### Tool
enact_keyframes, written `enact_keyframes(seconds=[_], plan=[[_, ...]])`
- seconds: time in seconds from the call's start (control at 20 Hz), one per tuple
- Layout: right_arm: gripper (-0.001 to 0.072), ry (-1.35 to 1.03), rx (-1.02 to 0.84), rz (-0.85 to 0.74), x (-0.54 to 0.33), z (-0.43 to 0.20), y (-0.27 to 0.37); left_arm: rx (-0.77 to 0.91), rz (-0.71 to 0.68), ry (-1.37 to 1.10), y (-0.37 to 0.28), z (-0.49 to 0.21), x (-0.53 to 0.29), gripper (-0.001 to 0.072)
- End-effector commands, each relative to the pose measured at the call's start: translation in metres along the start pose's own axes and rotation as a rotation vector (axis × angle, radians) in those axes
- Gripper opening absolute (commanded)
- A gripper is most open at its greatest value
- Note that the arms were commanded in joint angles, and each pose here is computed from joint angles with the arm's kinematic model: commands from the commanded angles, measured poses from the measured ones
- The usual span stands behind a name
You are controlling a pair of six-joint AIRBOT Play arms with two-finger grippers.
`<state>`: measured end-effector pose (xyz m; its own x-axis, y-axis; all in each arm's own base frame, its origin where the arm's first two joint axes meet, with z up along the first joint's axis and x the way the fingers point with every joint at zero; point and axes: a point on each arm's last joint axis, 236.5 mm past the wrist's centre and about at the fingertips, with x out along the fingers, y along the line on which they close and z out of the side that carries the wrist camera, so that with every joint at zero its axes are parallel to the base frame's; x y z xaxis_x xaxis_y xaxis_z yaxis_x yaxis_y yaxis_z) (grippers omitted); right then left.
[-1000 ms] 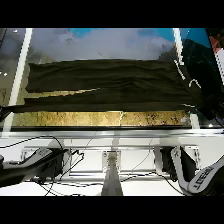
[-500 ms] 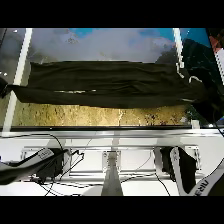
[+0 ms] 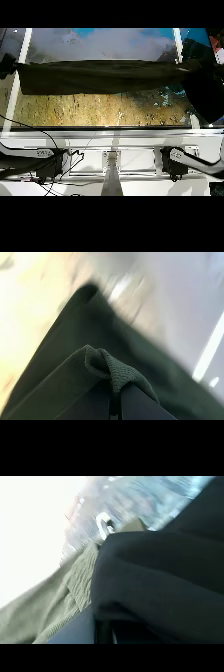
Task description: Fold the clothes and pants, and hang the long-sleeved shirts on hangers.
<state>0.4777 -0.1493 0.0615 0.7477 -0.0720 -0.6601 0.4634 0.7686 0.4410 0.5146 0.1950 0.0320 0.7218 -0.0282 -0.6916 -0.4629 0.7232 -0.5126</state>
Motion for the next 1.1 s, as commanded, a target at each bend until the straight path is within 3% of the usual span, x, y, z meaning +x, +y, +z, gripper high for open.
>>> enact_keyframes(seconds=[0.0,0.05,0.1,0.15,0.2,0.4,0.65,0.8,1.05], plan=[[0.0029,0.002,0.08,0.026,0.061,0.012,0.021,-0.052,-0.042,-0.142,-0.018,0.03,0.028,0.0014],[0.0032,-0.025,0.085,0.035,0.075,0.016,0.026,-0.048,-0.042,-0.155,-0.02,0.029,0.035,0.0016],[0.02,-0.066,0.079,0.044,0.087,0.02,0.03,-0.035,-0.041,-0.152,-0.022,0.026,0.041,0.0228],[0.0617,-0.09,0.073,0.049,0.096,0.02,0.033,0.002,-0.041,-0.142,-0.025,0.022,0.045,0.072],[0.0699,-0.096,0.068,0.052,0.1,0.018,0.036,0.022,-0.043,-0.13,-0.027,0.019,0.044,0.0705],[0.0698,-0.024,0.05,0.036,0.097,0.003,0.033,0.077,-0.007,-0.015,-0.013,0.002,0.02,0.0703],[0.0695,0.06,-0.083,0.018,0.081,-0.01,0.029,0.102,0.173,0.296,0.07,-0.047,-0.046,0.0686],[0.0689,0.088,-0.13,0.018,0.078,-0.016,0.03,0.005,0.187,0.347,0.096,-0.079,-0.061,0.0686],[0.0687,0.125,-0.156,0.017,0.077,-0.024,0.029,-0.207,0.074,0.265,0.086,-0.122,-0.007,0.069]])
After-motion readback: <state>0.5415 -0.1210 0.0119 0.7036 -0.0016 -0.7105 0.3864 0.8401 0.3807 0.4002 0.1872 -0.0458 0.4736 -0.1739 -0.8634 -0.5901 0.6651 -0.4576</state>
